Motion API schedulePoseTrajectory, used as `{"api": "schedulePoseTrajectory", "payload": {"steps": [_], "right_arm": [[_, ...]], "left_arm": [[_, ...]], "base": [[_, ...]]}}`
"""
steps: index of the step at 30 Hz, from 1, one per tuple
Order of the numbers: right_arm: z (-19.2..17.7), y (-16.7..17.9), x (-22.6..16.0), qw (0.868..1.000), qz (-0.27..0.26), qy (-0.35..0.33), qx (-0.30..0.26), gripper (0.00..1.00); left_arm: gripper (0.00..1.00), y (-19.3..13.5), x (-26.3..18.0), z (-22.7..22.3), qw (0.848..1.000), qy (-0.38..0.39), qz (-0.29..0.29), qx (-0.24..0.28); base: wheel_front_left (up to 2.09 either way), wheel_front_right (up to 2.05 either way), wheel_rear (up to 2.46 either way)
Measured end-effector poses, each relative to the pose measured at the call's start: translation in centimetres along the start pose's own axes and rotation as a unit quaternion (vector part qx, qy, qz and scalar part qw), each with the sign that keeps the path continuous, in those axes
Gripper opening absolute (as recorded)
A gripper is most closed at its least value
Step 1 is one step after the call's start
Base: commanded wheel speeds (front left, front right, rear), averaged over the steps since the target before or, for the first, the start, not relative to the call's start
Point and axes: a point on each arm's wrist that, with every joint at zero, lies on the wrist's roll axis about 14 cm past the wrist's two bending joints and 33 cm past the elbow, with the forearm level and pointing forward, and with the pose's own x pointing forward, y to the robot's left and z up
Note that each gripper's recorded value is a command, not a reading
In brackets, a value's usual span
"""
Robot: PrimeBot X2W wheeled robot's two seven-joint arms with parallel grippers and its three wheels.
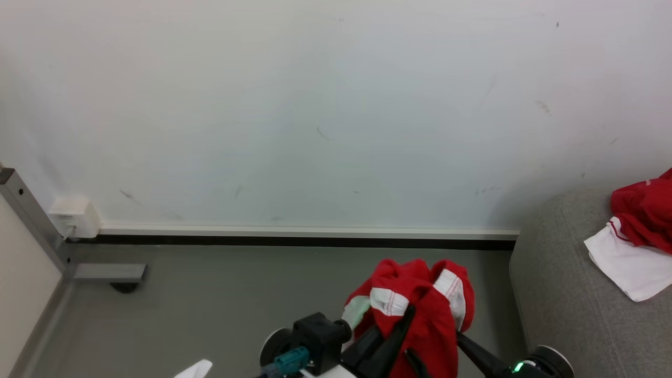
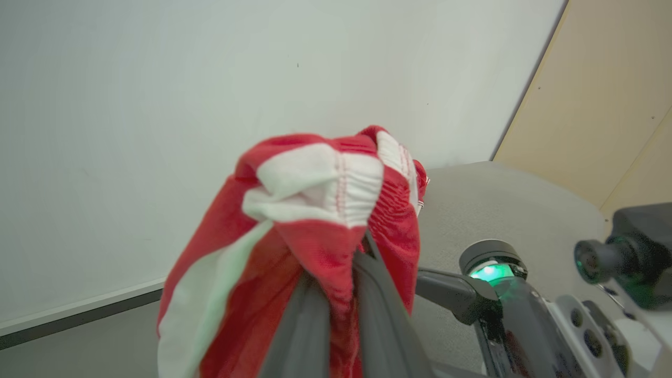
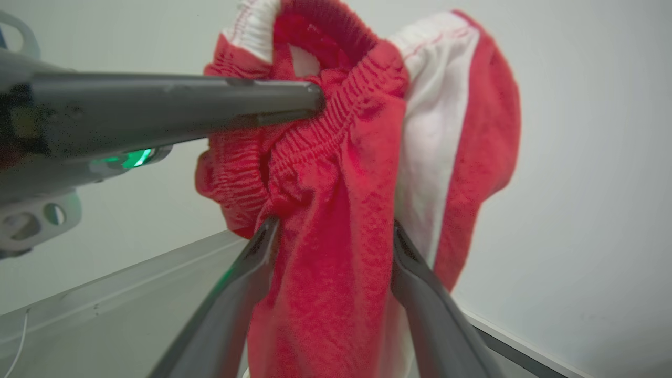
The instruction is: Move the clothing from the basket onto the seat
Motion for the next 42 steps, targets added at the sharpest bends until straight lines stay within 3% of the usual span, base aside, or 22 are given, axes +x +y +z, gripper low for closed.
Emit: {"api": "schedulePoseTrajectory", "payload": {"steps": [6, 7, 8, 12, 13, 14, 15, 16, 17, 28, 42], "right_arm": [[-0.7, -0.6, 0.0, 1.000, -0.005, 0.014, -0.007, 1.00], [-0.8, -0.7, 0.0, 1.000, -0.006, 0.015, -0.005, 0.35], [-0.8, -0.7, 0.0, 1.000, -0.008, 0.015, -0.003, 0.02], [-0.8, -0.6, 0.1, 1.000, -0.008, 0.014, 0.005, 0.00], [-0.8, -0.7, 0.1, 1.000, -0.009, 0.013, 0.006, 0.00], [-0.7, -0.8, 0.1, 1.000, -0.011, 0.012, 0.006, 0.00], [-0.6, -0.9, 0.1, 1.000, -0.013, 0.010, 0.006, 0.00], [-0.5, -1.1, 0.1, 1.000, -0.016, 0.008, 0.006, 0.00], [-0.3, -1.3, 0.0, 1.000, -0.019, 0.007, 0.005, 0.00], [1.4, -5.2, -2.3, 0.995, -0.096, -0.022, 0.003, 0.00], [3.5, -11.3, -9.9, 0.969, -0.241, -0.041, -0.034, 0.00]], "left_arm": [[0.00, -2.8, 0.0, -0.3, 0.998, 0.015, -0.049, -0.030], [0.00, -3.0, 0.0, -0.3, 0.998, 0.015, -0.053, -0.032], [0.00, -3.2, 0.0, -0.3, 0.998, 0.017, -0.056, -0.032], [0.00, -3.2, -0.1, -0.5, 0.998, 0.023, -0.057, -0.033], [0.08, -3.1, -0.1, -0.6, 0.998, 0.024, -0.055, -0.033], [0.29, -3.0, -0.1, -0.7, 0.998, 0.025, -0.052, -0.033], [0.44, -2.7, -0.1, -0.6, 0.998, 0.022, -0.046, -0.035], [0.80, -2.5, -0.1, -0.7, 0.998, 0.023, -0.042, -0.034], [1.00, -2.5, -0.1, -0.9, 0.998, 0.026, -0.040, -0.034], [1.00, -1.5, 0.2, -4.0, 0.998, 0.058, -0.029, -0.024], [1.00, -5.9, 2.5, -7.5, 0.989, 0.091, -0.110, -0.033]], "base": [[0.00, 0.00, 0.00], [0.00, 0.00, 0.00], [0.00, 0.00, 0.00], [0.00, 0.00, 0.00], [0.00, 0.00, 0.00], [0.00, 0.00, 0.00], [0.00, 0.00, 0.00], [0.00, 0.00, 0.00], [0.00, 0.00, 0.00], [0.00, 0.00, 0.00], [0.00, 0.00, 0.00]]}}
